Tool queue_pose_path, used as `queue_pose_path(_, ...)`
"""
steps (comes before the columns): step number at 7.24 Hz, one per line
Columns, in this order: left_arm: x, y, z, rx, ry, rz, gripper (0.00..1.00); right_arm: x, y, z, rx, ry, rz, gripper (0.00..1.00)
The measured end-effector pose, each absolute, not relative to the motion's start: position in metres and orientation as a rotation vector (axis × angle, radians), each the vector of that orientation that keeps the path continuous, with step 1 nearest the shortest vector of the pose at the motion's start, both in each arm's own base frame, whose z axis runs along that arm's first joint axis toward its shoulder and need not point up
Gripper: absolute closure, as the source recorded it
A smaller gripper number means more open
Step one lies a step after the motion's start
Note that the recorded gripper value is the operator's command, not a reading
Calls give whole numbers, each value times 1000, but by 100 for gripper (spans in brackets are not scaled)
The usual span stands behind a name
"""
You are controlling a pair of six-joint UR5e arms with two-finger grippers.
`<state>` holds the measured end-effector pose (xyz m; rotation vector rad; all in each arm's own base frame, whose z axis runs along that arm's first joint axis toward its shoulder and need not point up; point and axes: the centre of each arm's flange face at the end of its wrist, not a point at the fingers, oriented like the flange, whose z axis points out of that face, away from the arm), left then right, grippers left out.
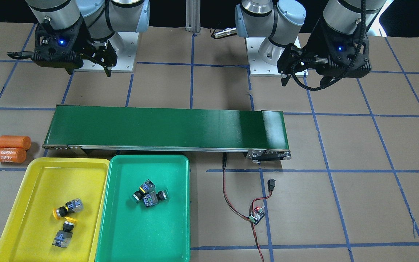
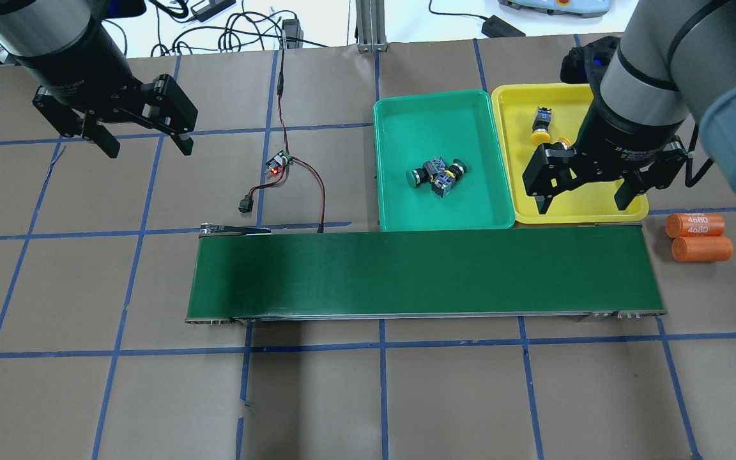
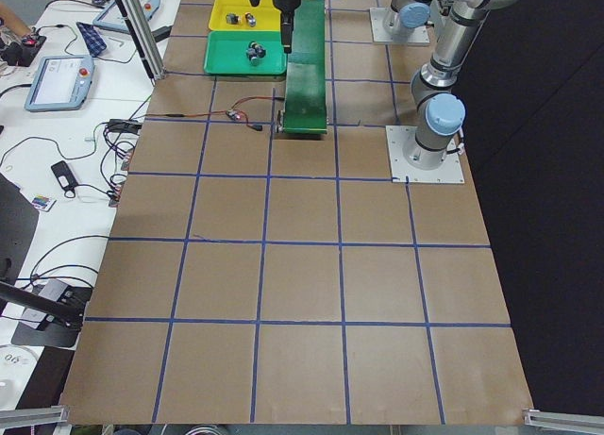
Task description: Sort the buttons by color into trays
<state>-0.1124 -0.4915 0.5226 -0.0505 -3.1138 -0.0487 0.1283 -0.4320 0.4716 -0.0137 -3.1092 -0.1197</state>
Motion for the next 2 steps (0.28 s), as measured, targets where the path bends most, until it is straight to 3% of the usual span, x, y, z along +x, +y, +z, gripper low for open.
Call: queue_pose_path(2,-112,-492,521,-46,-3117,-55,0,126,-432,476,-29,-3108,-99,0)
